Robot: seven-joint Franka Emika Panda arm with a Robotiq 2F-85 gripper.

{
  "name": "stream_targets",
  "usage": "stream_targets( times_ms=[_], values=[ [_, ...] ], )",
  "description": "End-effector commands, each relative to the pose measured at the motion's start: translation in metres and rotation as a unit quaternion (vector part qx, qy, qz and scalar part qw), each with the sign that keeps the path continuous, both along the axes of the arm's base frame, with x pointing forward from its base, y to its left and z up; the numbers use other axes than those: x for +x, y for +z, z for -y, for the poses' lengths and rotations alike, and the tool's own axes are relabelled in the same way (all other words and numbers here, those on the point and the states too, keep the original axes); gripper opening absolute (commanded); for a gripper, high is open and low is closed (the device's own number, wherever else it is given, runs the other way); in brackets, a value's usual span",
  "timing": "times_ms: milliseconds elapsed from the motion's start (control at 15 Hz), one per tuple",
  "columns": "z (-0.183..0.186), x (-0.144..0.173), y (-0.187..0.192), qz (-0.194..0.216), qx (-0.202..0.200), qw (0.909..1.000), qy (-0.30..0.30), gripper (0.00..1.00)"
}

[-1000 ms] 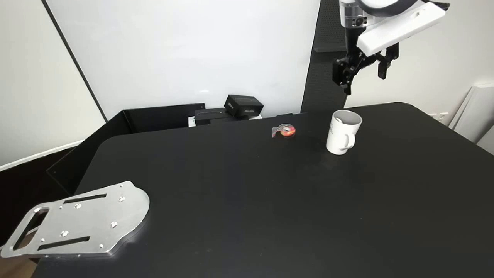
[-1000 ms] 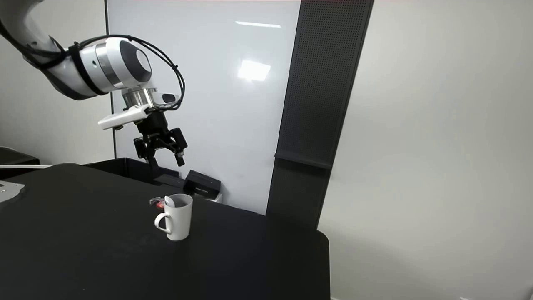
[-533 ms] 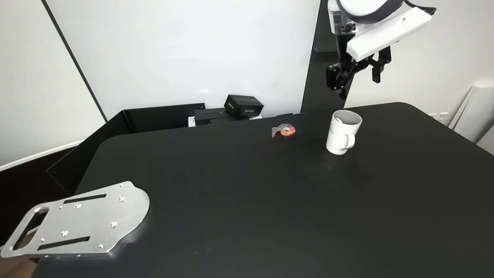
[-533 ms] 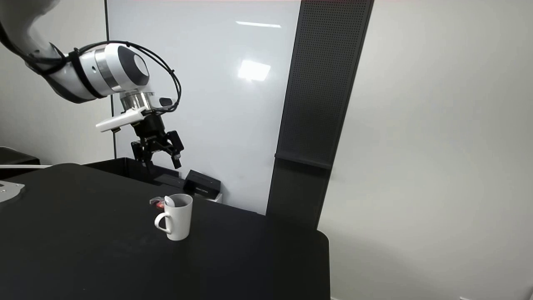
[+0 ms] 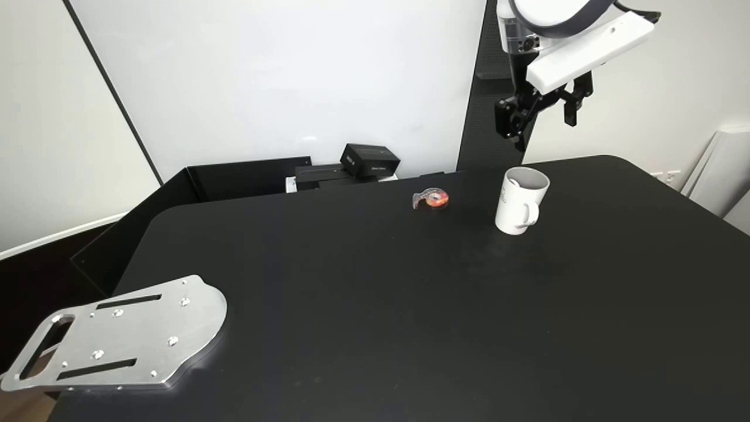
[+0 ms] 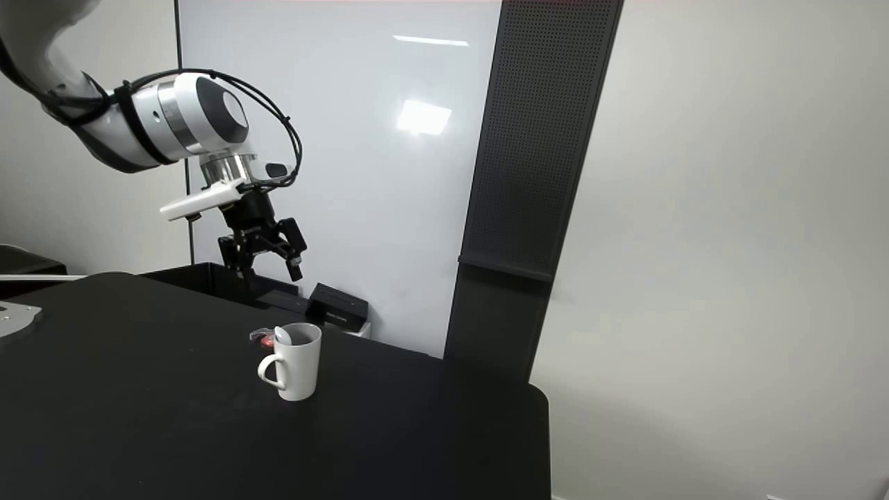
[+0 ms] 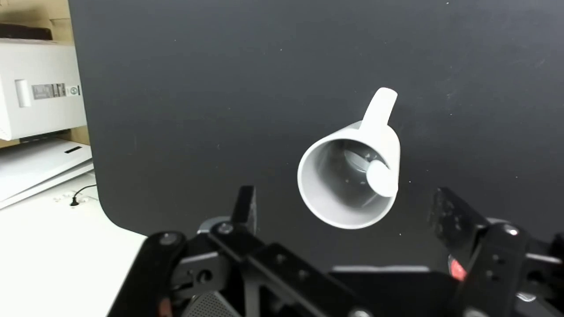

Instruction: Take the white spoon out of the mug

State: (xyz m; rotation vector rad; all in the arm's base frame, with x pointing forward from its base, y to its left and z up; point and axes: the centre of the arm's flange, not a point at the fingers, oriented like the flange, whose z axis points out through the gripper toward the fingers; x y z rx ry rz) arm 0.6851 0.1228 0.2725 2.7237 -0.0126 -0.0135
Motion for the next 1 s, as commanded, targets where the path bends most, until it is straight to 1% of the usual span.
stream_targets(
  times_ms=[0, 200, 400, 533, 933],
  values=[
    [-0.013, 0.006, -0.010, 0.007, -0.015, 0.9998, 0.012, 1.00],
    [-0.025, 0.008, -0.024, 0.001, -0.015, 0.9996, 0.023, 1.00],
    [-0.031, 0.014, -0.035, 0.006, -0.022, 0.9993, 0.028, 1.00],
    [-0.031, 0.019, -0.039, 0.012, -0.026, 0.9992, 0.030, 1.00],
    [-0.024, 0.028, -0.058, 0.012, -0.031, 0.9989, 0.034, 1.00]
  ],
)
